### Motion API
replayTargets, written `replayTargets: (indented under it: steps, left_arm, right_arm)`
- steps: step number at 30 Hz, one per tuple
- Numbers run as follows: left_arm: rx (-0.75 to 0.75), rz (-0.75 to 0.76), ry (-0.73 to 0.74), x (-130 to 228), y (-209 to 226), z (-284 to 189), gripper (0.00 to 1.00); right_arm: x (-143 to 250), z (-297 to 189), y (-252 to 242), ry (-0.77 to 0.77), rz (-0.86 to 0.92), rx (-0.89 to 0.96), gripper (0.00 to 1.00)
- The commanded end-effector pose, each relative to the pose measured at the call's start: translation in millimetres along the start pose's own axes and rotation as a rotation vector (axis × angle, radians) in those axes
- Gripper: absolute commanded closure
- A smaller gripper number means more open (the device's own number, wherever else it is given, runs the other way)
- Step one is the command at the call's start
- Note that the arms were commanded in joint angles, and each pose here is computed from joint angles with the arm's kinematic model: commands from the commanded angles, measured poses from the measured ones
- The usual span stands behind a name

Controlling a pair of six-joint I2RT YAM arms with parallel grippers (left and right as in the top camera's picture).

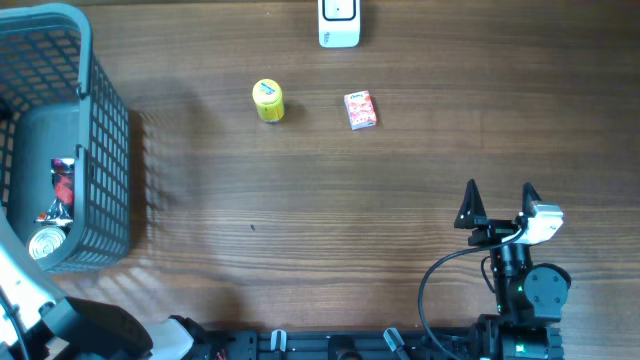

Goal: Scan the item barcode
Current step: 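Move the left gripper back into the basket toward the hex wrench package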

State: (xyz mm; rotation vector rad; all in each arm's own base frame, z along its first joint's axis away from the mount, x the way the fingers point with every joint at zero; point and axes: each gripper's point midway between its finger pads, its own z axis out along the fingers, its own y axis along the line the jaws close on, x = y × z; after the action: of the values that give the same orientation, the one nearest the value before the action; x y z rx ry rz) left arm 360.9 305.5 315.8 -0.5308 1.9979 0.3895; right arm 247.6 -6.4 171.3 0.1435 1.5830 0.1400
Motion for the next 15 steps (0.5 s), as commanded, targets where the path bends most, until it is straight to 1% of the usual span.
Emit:
replayTargets:
  steps: [1, 3, 6, 8, 11, 13, 15]
  left_arm:
    - [0.007, 0.077, 0.022, 7.2, -6.4, 7.0, 0.00]
    - [0.005, 0.049, 0.008, 3.7, -5.2, 7.0, 0.00]
    - [0.014, 0.030, 0.053, 14.8, -7.4, 4.9, 0.00]
    - [0.047, 0.015, 0.066, 20.1, -14.3, 5.9, 0.00]
    - [0.053, 0.013, 0.082, 25.9, -16.9, 5.2, 0.00]
    - [0.050, 0.015, 0.072, 23.5, -17.2, 0.2, 0.00]
    - [0.046, 0.022, 0.032, 12.0, -17.7, -9.2, 0.00]
  right_arm:
    - [0.4, 0.2, 1.2, 0.001, 0.007, -0.005, 0.00]
    - [0.4, 0.2, 1.2, 0.001, 0.007, -0.005, 0.00]
    - [0.4, 0.2, 1.3, 0.001, 0.008, -0.005, 0.00]
    - [0.4, 0.2, 1.2, 0.001, 0.007, -0.005, 0.00]
    - [0.4, 0.2, 1.3, 0.001, 0.007, -0.006, 0.00]
    - [0.4, 0.2, 1.3, 0.001, 0.007, -0.005, 0.00]
    - [0.4, 0.2, 1.2, 0.001, 0.007, -0.005, 0.00]
